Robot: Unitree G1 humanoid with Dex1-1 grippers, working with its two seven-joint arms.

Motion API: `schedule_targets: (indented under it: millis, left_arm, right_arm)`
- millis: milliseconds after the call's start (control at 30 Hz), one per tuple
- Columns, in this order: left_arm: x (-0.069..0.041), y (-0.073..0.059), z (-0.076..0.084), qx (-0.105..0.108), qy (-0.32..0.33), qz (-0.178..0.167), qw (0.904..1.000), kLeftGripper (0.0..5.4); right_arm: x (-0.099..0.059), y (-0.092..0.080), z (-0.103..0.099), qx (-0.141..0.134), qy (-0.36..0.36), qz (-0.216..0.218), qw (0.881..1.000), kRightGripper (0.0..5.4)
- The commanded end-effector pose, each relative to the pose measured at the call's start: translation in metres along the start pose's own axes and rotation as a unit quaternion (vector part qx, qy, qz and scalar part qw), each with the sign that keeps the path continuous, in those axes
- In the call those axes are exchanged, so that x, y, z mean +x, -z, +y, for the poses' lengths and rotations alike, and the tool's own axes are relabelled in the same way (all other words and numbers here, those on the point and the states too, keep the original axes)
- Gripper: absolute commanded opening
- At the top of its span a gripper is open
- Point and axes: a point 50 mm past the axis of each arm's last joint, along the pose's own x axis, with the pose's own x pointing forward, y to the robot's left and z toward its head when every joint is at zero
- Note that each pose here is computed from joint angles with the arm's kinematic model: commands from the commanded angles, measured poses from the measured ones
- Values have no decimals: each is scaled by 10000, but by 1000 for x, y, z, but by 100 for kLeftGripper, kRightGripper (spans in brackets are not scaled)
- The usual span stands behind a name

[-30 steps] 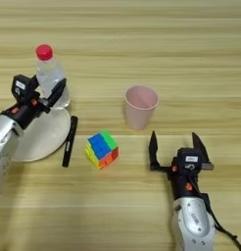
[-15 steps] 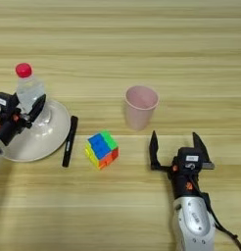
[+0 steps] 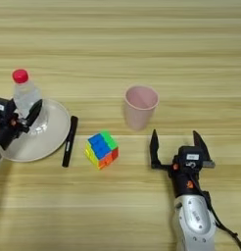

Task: Move the objects on the table

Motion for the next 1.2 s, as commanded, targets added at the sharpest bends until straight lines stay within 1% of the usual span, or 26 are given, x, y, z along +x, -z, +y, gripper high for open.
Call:
schedule_targets:
  millis: [33,67,100,133,233,467,800,833,1200]
  left_arm:
    - [-1,5,2,23,-72,90,9999,302]
    - [-2,5,2,31,-66,93,9999,302]
    - [-2,5,1,39,-59,97,9999,338]
    - [-2,5,1,52,-54,101,9999,339]
    - [-2,5,0,74,-46,109,9999,376]
    - [-3,6,-3,101,27,134,9999,434]
    - [-4,3,-4,111,56,88,9999,532]
    - [-4,3,-4,114,63,83,9999,539]
    - [-10,-2,-2,173,60,62,9998,539]
  right_arm:
    - [1,-1,-2,16,1,-40,10000,540]
    - [1,-1,-2,16,-1,-41,10000,540]
    - [1,-1,-1,15,-3,-41,10000,540]
    - [1,-1,-1,15,-4,-42,10000,540]
    - [1,-1,-1,15,-4,-42,10000,540]
    - [0,-1,-1,11,-9,-49,10000,540]
    - [1,-3,0,-5,-37,-82,10000,540]
    - [1,-3,0,-7,-42,-88,10000,540]
    - [0,-4,1,0,-55,-95,9999,540]
